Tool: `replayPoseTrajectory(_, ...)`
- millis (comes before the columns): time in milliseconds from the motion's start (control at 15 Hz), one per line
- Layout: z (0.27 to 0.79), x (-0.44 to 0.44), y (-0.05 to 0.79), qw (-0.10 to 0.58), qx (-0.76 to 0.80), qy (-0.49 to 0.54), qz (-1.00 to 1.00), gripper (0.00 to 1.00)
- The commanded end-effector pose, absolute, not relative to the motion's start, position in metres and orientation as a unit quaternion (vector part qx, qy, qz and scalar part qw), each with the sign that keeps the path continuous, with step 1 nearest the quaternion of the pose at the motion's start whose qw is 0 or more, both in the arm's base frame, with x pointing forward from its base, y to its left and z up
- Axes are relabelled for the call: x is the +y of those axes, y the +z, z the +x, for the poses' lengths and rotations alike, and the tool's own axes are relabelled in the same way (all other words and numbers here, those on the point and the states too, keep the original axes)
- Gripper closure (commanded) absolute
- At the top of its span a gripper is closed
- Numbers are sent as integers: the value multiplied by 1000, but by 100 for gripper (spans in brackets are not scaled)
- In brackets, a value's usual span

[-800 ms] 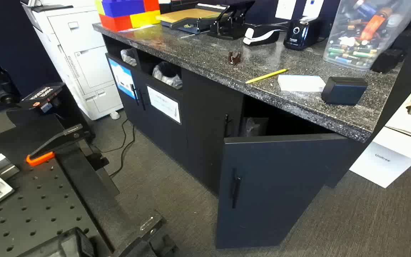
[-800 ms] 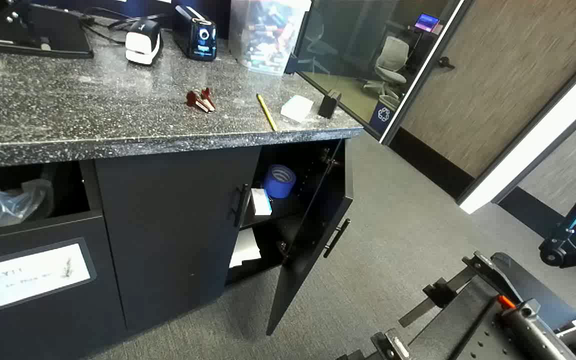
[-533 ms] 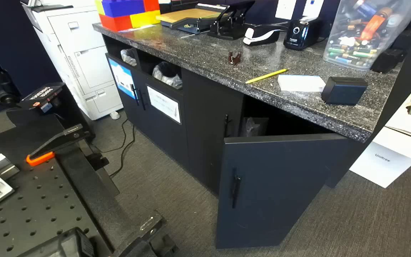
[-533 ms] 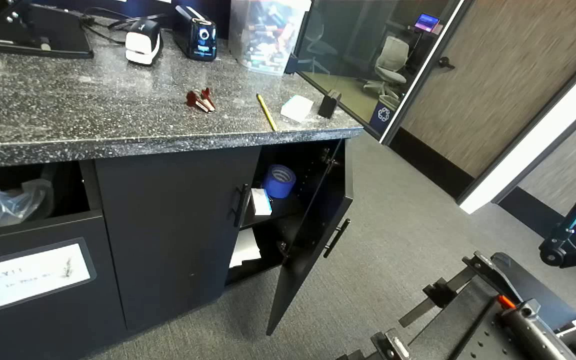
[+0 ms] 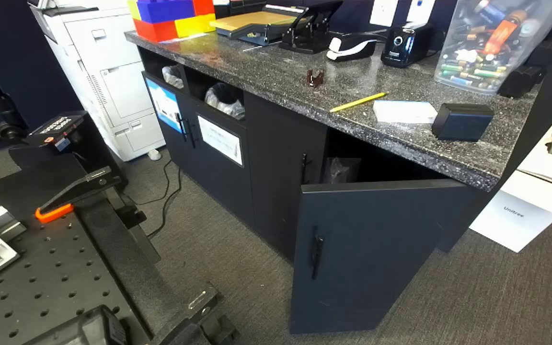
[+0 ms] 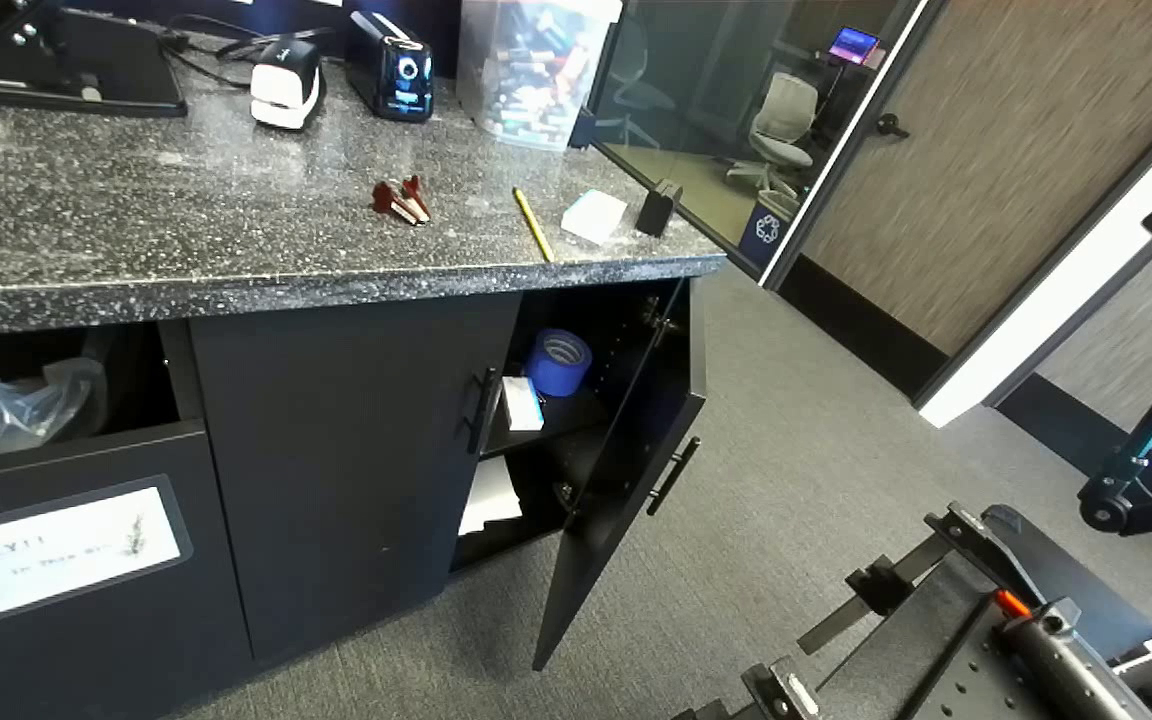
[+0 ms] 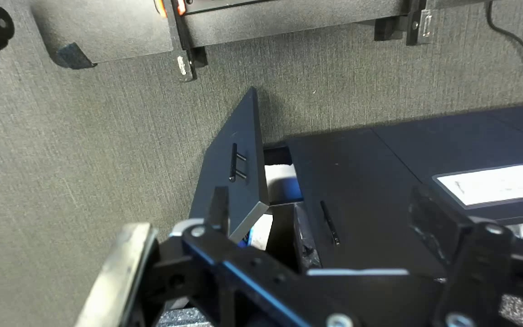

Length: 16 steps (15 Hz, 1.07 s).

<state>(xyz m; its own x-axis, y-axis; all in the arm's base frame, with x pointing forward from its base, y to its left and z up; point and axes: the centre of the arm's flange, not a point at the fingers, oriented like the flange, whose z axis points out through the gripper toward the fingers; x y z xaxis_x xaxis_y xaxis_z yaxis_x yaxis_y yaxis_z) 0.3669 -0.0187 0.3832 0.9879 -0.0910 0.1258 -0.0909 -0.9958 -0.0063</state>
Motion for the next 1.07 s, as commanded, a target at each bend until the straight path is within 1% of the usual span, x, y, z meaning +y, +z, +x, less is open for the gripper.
replayPoseTrajectory(0, 438, -18, 332, 17, 30, -28, -999, 0)
replayPoseTrajectory(333, 487, 13, 267, 21, 2, 28, -999, 0)
replayPoseTrajectory(1000, 629, 74, 137, -19, -20, 28, -999, 0)
